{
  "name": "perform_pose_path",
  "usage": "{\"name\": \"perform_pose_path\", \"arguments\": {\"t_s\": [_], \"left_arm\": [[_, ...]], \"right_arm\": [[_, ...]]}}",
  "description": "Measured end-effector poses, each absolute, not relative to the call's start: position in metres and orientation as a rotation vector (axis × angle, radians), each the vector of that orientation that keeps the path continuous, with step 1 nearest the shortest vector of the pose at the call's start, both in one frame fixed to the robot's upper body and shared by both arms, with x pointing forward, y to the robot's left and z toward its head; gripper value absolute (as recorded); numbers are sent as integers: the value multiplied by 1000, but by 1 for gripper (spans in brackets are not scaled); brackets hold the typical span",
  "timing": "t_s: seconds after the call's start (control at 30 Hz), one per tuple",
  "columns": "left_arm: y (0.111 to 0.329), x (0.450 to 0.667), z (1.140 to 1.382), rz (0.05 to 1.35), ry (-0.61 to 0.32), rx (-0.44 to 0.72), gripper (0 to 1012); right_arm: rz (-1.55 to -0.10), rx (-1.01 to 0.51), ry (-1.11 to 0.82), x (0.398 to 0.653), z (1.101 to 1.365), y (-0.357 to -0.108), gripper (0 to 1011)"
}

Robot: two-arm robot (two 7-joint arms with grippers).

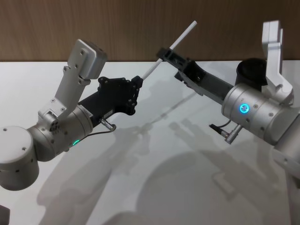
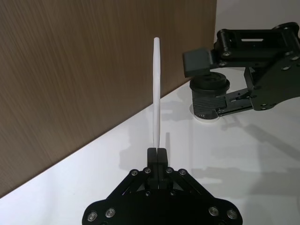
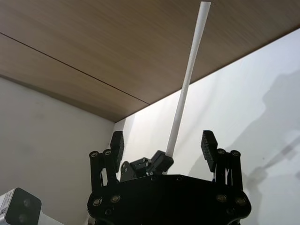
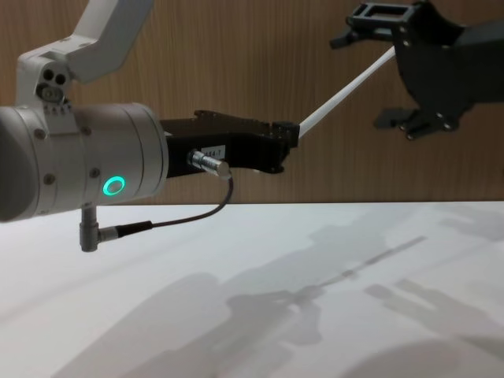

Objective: Pick up the straw with one hand, pass it to the other hand, and insert it into the cup.

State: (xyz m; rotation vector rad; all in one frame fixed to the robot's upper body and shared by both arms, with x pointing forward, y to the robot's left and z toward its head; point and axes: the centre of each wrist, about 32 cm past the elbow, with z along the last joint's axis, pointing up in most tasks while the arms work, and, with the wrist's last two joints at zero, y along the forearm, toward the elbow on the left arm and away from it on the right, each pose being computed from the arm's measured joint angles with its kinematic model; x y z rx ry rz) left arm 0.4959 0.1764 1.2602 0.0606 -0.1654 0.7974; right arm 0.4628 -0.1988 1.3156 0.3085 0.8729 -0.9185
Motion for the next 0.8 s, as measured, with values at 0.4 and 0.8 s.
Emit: {"name": "perform_pose_path", "arguments": {"t_s": [0.4, 0.8], "left_arm": [[176, 496, 1260, 797, -165, 61, 6], [176, 496, 1260, 797, -165, 61, 6]], "right_arm": [[-910, 330, 845, 478, 1316, -192, 1001], [-933, 332, 828, 490, 1308, -189, 1001]]}}
